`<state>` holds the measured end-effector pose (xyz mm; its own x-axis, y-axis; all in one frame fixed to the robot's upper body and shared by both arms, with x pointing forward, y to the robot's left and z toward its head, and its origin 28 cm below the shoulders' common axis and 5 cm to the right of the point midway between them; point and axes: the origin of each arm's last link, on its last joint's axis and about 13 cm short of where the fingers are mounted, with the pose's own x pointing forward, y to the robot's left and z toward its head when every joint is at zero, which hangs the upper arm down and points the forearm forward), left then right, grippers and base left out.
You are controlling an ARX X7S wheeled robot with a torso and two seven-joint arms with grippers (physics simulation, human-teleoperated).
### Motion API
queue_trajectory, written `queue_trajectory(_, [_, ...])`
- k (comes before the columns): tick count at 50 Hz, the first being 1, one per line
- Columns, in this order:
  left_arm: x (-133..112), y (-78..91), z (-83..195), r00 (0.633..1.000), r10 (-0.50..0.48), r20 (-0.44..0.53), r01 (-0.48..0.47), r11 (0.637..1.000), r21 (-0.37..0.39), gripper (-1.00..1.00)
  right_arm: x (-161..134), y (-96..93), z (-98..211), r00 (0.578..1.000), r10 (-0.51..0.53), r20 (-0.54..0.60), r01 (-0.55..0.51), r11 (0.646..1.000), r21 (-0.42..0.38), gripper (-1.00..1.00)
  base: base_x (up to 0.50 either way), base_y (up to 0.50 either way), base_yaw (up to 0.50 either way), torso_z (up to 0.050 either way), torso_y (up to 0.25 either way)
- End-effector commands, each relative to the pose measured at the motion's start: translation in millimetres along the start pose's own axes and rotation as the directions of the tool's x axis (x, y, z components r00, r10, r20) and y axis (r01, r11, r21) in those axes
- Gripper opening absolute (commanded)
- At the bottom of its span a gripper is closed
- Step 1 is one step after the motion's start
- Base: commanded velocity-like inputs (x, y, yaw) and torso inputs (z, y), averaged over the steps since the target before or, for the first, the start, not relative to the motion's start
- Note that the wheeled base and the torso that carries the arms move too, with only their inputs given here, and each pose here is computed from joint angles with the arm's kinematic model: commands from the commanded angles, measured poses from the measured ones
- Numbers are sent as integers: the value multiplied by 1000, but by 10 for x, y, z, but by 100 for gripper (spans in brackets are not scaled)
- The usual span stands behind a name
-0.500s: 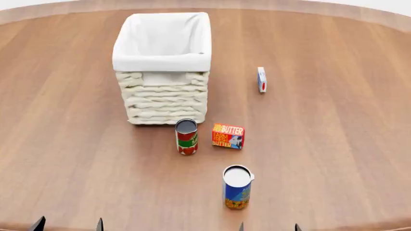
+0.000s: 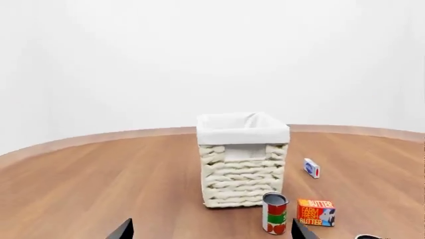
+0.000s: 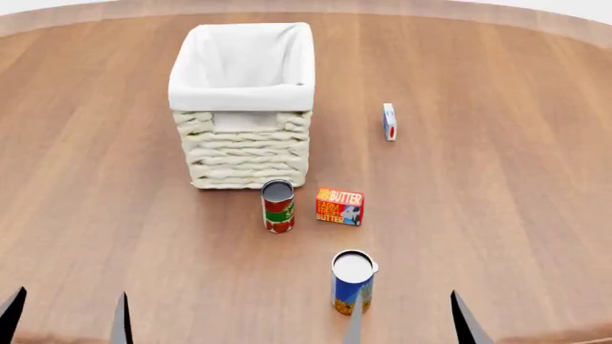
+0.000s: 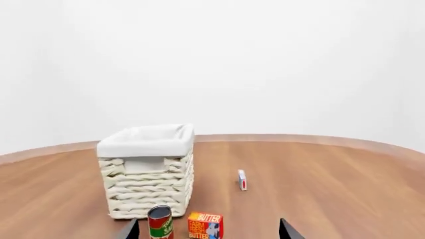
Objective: Pick up the alphabet soup and put it in the basket.
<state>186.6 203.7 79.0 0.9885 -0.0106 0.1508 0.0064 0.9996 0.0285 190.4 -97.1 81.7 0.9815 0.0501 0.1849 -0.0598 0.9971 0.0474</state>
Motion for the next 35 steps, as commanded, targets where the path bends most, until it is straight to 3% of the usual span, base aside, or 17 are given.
queue_trajectory(1, [-211, -15, 470, 994, -2, 112, 0, 1000, 18, 100, -137, 33, 419, 993, 39, 109, -42, 999, 18, 100, 0, 0, 0, 0, 0])
queue_trajectory(8, [-294, -10, 629, 987, 3, 161, -7, 1000, 23, 100, -155, 20, 465, 991, 34, 131, -35, 999, 10, 100, 0, 0, 0, 0, 0])
queue_trajectory(17, [-297, 3, 639, 986, 13, 168, -19, 999, 31, 100, -156, 1, 472, 992, 25, 127, -29, 999, 24, 100, 13, 0, 0, 0, 0])
queue_trajectory(35, [-283, 0, 624, 986, 18, 167, -25, 999, 38, 100, -159, 5, 454, 992, 24, 128, -26, 1000, 16, 100, 475, 0, 0, 0, 0])
